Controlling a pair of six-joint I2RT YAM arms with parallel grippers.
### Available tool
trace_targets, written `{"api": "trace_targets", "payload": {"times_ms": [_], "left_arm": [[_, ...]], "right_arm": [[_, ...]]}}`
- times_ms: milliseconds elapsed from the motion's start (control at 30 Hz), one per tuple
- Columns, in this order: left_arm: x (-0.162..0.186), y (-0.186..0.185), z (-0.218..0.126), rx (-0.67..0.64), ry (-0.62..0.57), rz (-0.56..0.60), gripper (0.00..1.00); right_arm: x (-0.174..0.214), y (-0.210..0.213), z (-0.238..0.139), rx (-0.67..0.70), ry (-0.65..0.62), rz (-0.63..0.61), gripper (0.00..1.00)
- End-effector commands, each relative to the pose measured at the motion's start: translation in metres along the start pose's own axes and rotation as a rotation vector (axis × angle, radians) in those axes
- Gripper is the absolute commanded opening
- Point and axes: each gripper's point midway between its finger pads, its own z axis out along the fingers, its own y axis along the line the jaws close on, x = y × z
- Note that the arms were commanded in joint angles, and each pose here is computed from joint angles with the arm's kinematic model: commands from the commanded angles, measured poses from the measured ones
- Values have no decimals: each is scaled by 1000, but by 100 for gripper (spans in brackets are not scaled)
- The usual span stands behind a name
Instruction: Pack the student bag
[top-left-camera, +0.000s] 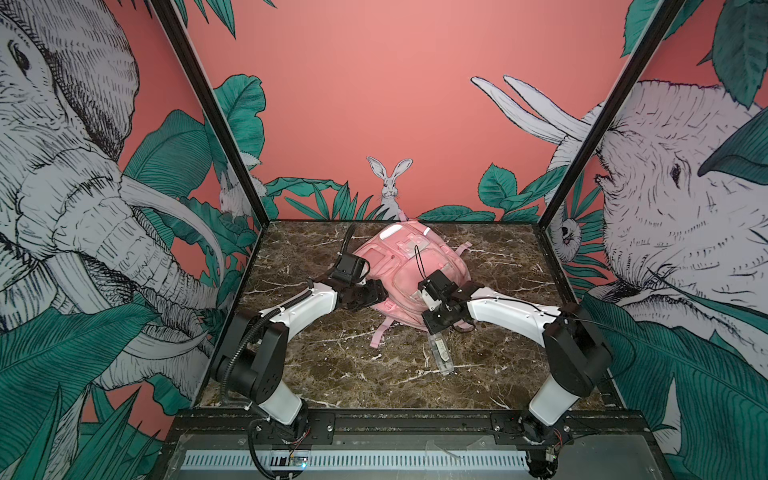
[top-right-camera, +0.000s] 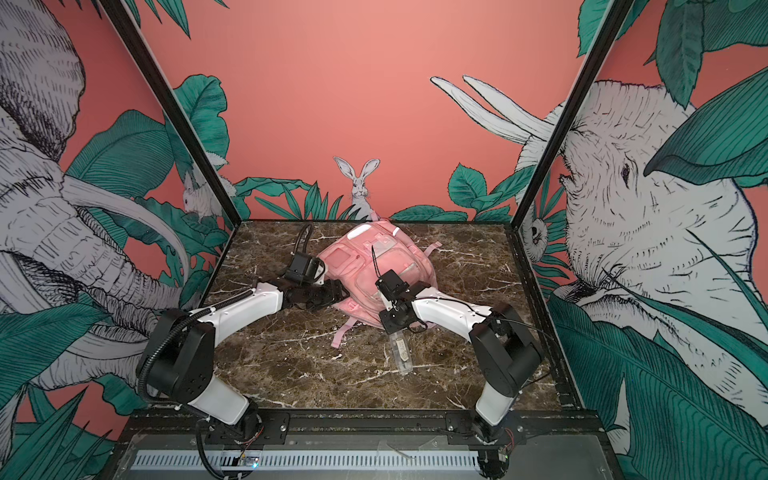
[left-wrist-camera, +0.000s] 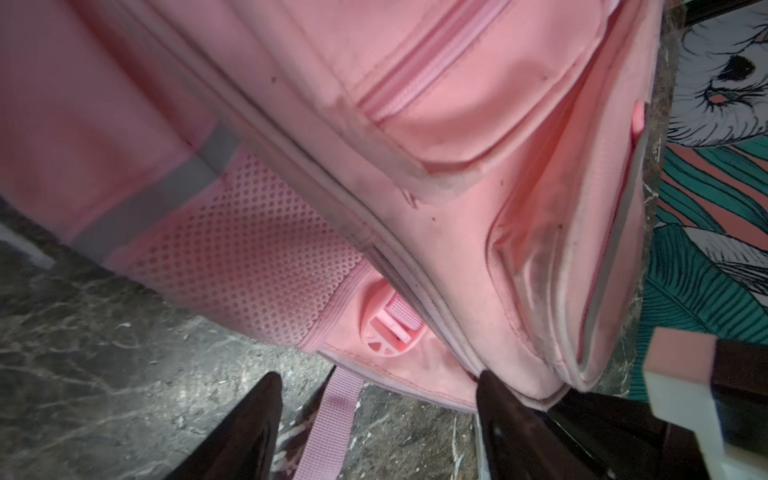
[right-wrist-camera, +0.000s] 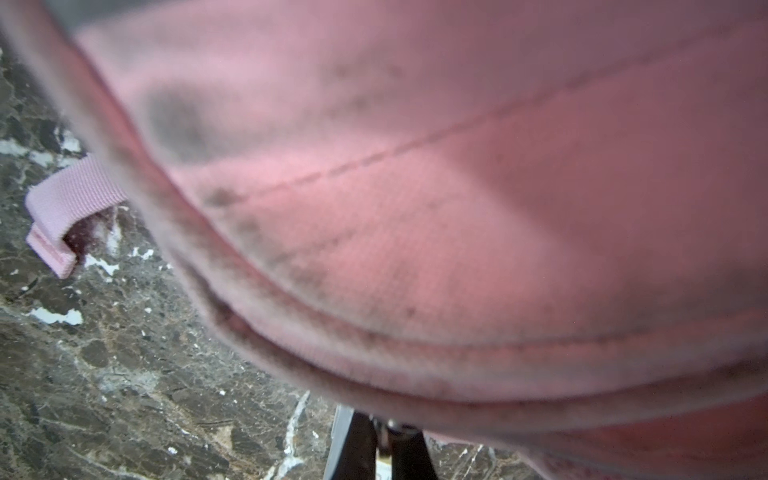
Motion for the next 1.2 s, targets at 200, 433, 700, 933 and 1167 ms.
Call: {"api": "trace_targets", "payload": {"times_ms": [200,433,700,933,1167], "left_arm": [[-9,-21,23,83,-10,-48,73],[-11,-31,43,128,5,-61,67],[-23,-36,49,120,4,-34,19],[-37,-11,40,78,-19,-63,0],[-58,21,18,38,-66,-92,0]], "right_arm": [[1,20,-8,-67,-16,-35,0],[-3,30,-8,-78,-19,-51,0],[-3,36,-9,-70,-18,-65,0],[5,27,-14,-25,0,-78,0],[19,13,-19,26,16,-81,0]]}}
